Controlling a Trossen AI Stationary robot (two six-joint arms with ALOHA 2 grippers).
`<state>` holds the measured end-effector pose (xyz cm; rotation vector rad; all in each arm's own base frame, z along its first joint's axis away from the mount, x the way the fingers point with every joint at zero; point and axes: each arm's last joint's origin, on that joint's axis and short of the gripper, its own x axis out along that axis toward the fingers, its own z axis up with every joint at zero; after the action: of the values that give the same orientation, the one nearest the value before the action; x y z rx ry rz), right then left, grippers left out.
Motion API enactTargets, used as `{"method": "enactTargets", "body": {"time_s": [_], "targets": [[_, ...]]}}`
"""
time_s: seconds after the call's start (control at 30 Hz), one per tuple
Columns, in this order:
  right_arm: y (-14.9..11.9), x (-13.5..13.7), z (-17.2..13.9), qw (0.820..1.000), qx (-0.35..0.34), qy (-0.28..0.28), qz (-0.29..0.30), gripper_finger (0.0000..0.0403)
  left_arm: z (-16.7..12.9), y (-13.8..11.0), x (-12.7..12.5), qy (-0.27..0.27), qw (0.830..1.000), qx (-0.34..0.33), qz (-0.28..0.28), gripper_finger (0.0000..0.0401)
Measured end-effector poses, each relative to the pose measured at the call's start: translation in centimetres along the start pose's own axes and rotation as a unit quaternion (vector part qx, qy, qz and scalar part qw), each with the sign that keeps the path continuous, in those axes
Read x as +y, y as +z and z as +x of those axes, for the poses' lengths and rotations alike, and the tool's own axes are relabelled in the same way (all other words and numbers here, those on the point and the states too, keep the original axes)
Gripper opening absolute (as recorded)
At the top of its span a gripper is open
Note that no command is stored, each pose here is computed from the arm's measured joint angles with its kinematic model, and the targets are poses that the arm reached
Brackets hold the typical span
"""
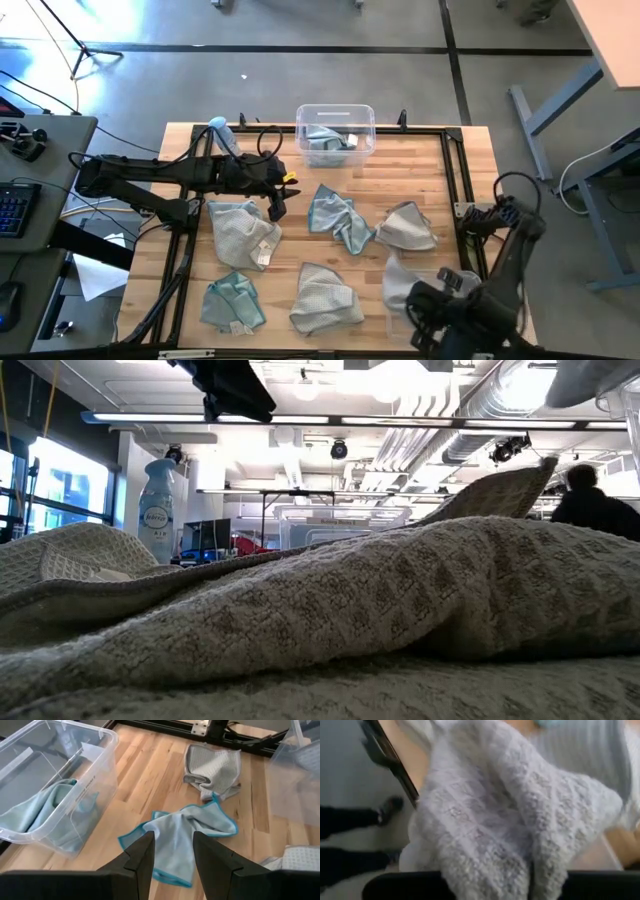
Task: Sort microfiber towel by color & place in baskets
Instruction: Put the gray towel into the bottom transparent bin
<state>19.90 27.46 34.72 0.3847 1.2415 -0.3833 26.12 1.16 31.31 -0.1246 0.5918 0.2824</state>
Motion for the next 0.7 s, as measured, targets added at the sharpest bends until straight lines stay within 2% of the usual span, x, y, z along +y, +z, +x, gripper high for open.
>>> {"method": "enactTargets", "body": {"time_s": [0.07,0.17,0.27,0.37,0.43,0.53,0.7], "targets": [[-0.4,0.5,0.6,0.999,0.031,-0.007,0.017,0.0000,0.0,0.0,0.0,0.000,1.000,0.000,0.007,0.0121],[-1.8,0.3,1.2,0.997,0.035,-0.023,0.068,0.0000,0.0,0.0,0.0,0.000,1.000,0.000,0.016,0.0121],[-3.2,-1.0,2.0,0.989,0.031,-0.054,0.135,0.0000,0.0,0.0,0.0,-0.007,1.000,0.001,0.026,0.0121],[-4.3,-2.6,2.9,0.973,0.021,-0.075,0.216,0.0000,0.0,0.0,0.0,-0.018,0.999,0.003,0.039,0.0121],[-4.6,-3.4,3.6,0.965,0.025,-0.062,0.254,0.0000,0.1,0.0,0.1,-0.026,0.999,0.005,0.041,0.0121],[-4.5,-3.5,5.2,0.959,0.050,-0.004,0.279,0.0000,0.1,0.1,0.5,-0.035,0.999,0.007,0.037,0.0121],[-5.0,-3.5,7.9,0.946,0.076,0.044,0.312,0.0000,0.2,0.1,0.8,-0.046,0.998,0.010,0.032,0.0121]]}}
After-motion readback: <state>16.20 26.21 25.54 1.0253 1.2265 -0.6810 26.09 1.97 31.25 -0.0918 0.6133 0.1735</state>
